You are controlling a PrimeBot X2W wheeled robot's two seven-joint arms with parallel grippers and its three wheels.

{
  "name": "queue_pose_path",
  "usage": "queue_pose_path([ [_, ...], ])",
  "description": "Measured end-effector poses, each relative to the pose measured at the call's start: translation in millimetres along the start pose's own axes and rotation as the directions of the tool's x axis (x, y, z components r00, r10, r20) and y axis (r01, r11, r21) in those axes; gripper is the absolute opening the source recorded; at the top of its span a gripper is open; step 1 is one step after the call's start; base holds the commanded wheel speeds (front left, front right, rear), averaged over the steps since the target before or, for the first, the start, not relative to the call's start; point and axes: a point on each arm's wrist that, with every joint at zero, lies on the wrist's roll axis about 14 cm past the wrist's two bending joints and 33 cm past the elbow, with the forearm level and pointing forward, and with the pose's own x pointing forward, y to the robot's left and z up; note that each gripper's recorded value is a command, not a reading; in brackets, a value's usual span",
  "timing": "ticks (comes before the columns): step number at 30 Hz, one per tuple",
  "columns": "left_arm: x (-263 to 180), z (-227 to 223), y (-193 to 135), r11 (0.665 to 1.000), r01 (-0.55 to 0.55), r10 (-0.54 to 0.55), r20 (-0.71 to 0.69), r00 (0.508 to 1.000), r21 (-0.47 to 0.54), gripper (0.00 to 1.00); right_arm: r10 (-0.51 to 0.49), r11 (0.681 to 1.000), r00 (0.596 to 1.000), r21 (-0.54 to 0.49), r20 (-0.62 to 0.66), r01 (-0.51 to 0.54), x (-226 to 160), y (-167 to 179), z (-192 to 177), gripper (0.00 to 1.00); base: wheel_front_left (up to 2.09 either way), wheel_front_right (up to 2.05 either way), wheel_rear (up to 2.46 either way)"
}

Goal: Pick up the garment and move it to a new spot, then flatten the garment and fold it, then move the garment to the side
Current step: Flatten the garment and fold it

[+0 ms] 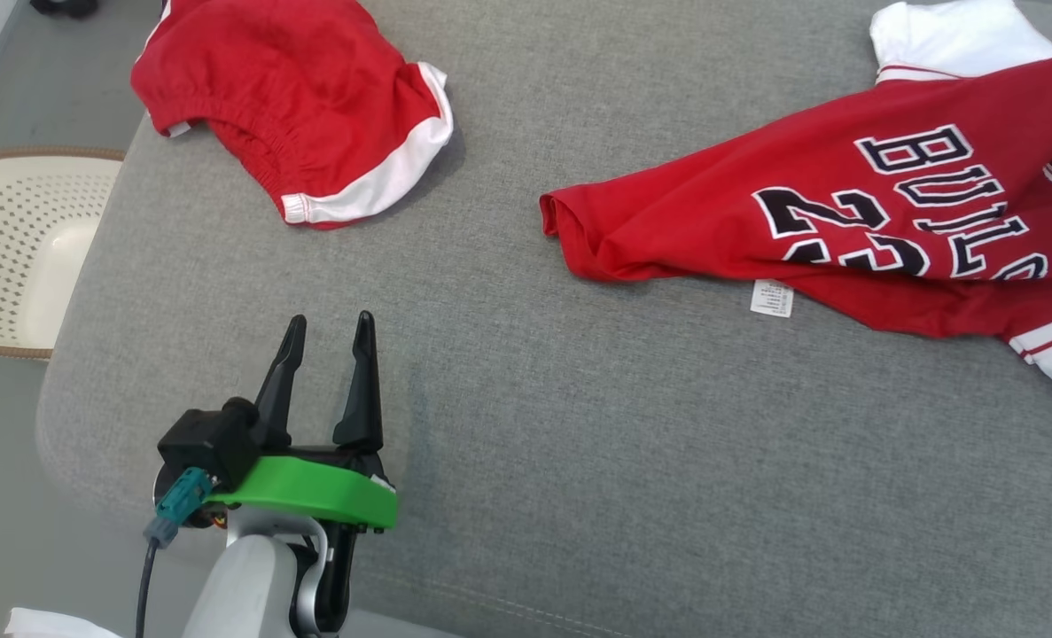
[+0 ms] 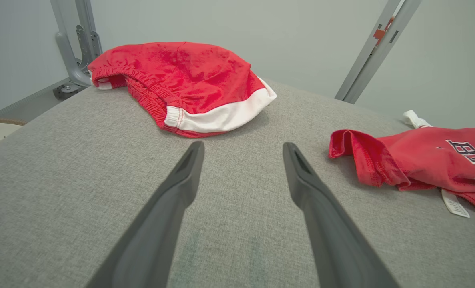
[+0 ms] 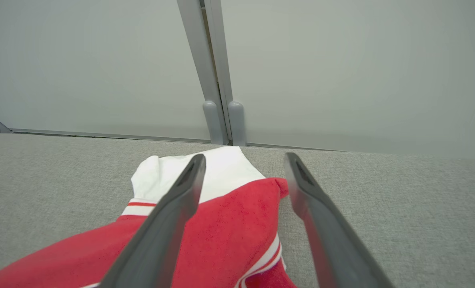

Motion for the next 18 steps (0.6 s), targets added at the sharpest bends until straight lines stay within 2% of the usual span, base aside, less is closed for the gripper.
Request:
queue_pose_path([
  [7, -0.8, 6.8, -16.1, 0.998, 0.06, -0.06, 0.025, 0.998, 0.004, 1.0, 0.056, 0.998, 0.995, -0.015, 0.076, -0.055, -28.7, 30.9, 16.9, 1.0, 0.0, 0.0, 0.0],
  [11, -1.8, 8.6, -31.8, 0.993, 0.114, -0.114, 0.034, 0.993, 0.008, 1.0, 0.151, 0.988, 0.97, 0.001, 0.19, -0.154, -52.4, 59.7, 50.5, 1.0, 0.0, 0.0, 0.0],
  [13, -2.7, 9.3, -40.4, 0.99, 0.142, -0.142, 0.038, 0.989, 0.009, 1.0, 0.185, 0.982, 0.954, -0.012, 0.235, -0.187, -71.2, 63.8, 58.7, 1.0, 0.0, 0.0, 0.0],
  [16, -5.2, 8.0, -55.7, 0.982, 0.191, -0.191, 0.037, 0.981, 0.002, 1.0, 0.213, 0.976, 0.941, -0.014, 0.264, -0.218, -102.5, 65.7, 51.2, 1.0, 0.0, 0.0, 0.0],
  [18, -7.2, 6.5, -66.5, 0.975, 0.224, -0.224, 0.034, 0.974, 0.0, 1.0, 0.206, 0.977, 0.932, -0.005, 0.297, -0.215, -122.9, 59.1, 52.2, 1.0, 0.0, 0.0, 0.0],
])
